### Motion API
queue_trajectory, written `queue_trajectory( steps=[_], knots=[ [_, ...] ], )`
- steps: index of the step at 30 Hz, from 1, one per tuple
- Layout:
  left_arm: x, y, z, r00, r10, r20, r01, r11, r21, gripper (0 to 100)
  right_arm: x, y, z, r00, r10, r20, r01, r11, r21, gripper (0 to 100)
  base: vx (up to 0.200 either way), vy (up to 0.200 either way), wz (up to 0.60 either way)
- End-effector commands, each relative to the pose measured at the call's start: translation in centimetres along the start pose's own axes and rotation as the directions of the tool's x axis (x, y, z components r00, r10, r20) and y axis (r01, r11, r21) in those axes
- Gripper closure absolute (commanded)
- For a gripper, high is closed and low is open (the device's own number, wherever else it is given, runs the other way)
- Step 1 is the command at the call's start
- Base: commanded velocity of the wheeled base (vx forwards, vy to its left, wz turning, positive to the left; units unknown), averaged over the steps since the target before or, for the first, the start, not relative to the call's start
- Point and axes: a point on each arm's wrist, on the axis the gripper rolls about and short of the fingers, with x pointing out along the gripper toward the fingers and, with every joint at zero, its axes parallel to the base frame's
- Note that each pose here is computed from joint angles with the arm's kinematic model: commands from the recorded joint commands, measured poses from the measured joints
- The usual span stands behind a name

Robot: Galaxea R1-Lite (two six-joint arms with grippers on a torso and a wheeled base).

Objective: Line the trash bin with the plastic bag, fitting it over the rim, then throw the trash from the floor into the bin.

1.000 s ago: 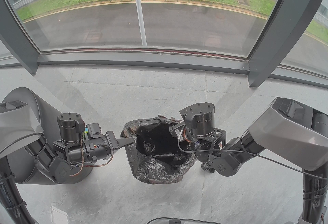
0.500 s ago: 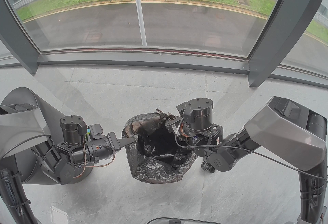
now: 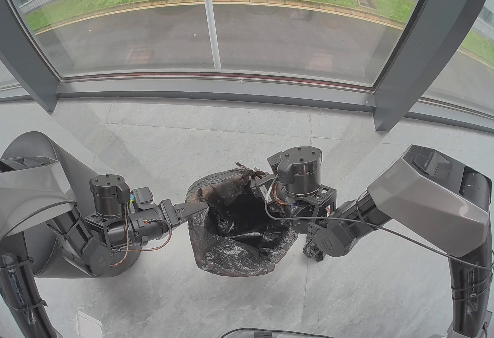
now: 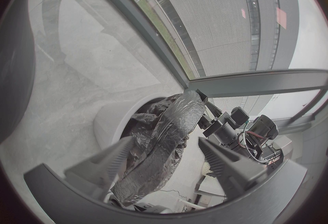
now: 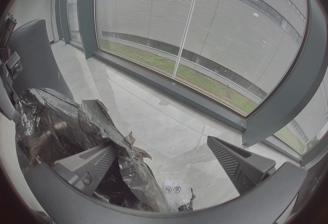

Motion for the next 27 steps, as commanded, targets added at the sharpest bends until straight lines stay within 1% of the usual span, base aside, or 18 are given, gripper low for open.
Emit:
queue_trajectory(
  steps=[1,2,3,7,10,12,15,18,22,24,27],
  knots=[
    [0.2,0.5,0.6,1.0,0.009,0.026,-0.01,0.999,0.041,0,0.2,-0.2,-0.2,1.0,-0.006,0.002,0.006,1.0,0.002,0,0.0,0.0,0.0],
    [0.2,0.6,0.7,1.0,0.011,0.028,-0.012,0.999,0.046,0,0.2,-0.2,-0.2,1.0,-0.006,0.003,0.006,1.0,0.003,0,0.0,0.0,0.0],
    [0.2,0.8,1.2,0.998,0.028,0.056,-0.032,0.996,0.078,0,0.2,-0.3,-0.2,1.0,-0.008,0.002,0.008,1.0,0.003,0,0.0,0.0,0.0],
    [0.2,1.3,1.6,0.995,0.057,0.086,-0.064,0.994,0.085,0,0.5,-0.3,-0.4,1.0,-0.011,-0.002,0.011,1.0,0.003,0,0.0,0.0,0.0],
    [-0.2,1.8,1.9,0.991,0.076,0.106,-0.091,0.986,0.139,0,0.8,-0.2,-0.3,1.0,-0.014,0.007,0.014,1.0,0.01,0,0.0,0.0,0.0],
    [-0.2,2.0,1.8,0.985,0.114,0.13,-0.138,0.972,0.193,0,0.9,-0.2,-0.2,1.0,-0.015,0.01,0.015,1.0,0.011,0,0.0,0.0,0.0],
    [0.1,2.5,1.5,0.964,0.192,0.182,-0.238,0.93,0.278,0,0.9,-0.1,-0.2,1.0,-0.014,0.012,0.014,1.0,0.011,0,0.0,0.0,0.0],
    [0.2,2.8,1.3,0.95,0.234,0.205,-0.291,0.899,0.326,0,0.9,0.0,-0.2,1.0,-0.012,0.011,0.012,1.0,0.01,0,0.0,0.0,0.0],
    [0.8,3.2,0.7,0.951,0.244,0.188,-0.298,0.885,0.359,0,0.9,0.1,-0.4,1.0,-0.011,0.008,0.011,1.0,0.009,0,0.0,0.0,0.0],
    [1.1,3.4,0.5,0.952,0.243,0.187,-0.297,0.882,0.366,0,1.0,0.1,-0.5,1.0,-0.011,0.007,0.011,1.0,0.009,0,0.0,0.0,0.0],
    [1.6,4.1,0.4,0.938,0.264,0.222,-0.332,0.869,0.368,0,1.4,0.4,-0.8,1.0,-0.01,0.011,0.01,1.0,0.014,0,0.0,0.0,0.0]
  ],
)
